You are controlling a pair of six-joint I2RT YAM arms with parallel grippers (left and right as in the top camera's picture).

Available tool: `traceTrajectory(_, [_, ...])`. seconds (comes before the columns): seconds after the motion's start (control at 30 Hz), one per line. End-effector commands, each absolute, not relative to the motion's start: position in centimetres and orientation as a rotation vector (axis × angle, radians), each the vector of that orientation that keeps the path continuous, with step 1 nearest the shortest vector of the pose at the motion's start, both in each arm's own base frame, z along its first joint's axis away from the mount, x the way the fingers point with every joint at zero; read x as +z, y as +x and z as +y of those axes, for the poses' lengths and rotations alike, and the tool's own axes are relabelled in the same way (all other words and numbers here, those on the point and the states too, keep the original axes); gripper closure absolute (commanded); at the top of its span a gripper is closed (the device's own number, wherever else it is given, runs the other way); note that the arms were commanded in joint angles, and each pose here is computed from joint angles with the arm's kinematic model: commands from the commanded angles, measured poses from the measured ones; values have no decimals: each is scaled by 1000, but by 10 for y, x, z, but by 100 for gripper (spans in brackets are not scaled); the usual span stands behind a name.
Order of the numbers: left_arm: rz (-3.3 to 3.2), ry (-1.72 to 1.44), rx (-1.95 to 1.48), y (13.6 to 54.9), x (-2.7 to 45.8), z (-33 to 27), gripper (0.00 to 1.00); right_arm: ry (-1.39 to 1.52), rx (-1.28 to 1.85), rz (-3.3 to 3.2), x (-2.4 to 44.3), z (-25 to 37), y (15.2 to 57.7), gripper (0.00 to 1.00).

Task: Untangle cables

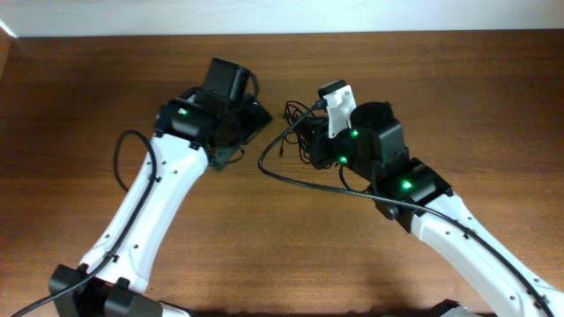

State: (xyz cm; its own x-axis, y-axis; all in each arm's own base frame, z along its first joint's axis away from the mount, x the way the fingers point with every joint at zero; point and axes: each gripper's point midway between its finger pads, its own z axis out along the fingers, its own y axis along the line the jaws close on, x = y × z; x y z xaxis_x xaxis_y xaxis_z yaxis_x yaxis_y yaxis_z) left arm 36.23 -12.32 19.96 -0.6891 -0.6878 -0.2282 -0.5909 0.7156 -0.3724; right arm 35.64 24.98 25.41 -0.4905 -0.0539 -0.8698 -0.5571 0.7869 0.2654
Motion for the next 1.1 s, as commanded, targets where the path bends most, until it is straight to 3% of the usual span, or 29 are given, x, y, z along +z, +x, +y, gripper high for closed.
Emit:
traceTrajectory(0.0, [2526, -1073, -320, 367, 203, -90, 0, -462, 712, 1940, 284, 250, 347, 96])
traceTrajectory(0.17, [2557, -990, -274, 368, 202, -73, 1, -567, 850, 1921, 293, 263, 322, 96])
traceTrajectory(0.37, [2662, -322, -209, 377, 207, -83, 1, -641, 961, 1844, 309, 277, 311, 96])
traceTrajectory(0.5, [2631, 197, -532, 371, 219, -136, 1, -595, 1021, 1798, 325, 280, 313, 96])
traceTrajectory(0.63, [2596, 311, -662, 364, 226, -153, 1, -574, 1063, 1749, 339, 282, 313, 96])
traceTrajectory(0.87, [2313, 588, -1220, 342, 276, -192, 1, -524, 1092, 1726, 348, 271, 322, 96])
traceTrajectory(1.07, [2271, 568, -1298, 342, 286, -186, 1, -478, 1071, 1732, 349, 252, 335, 96])
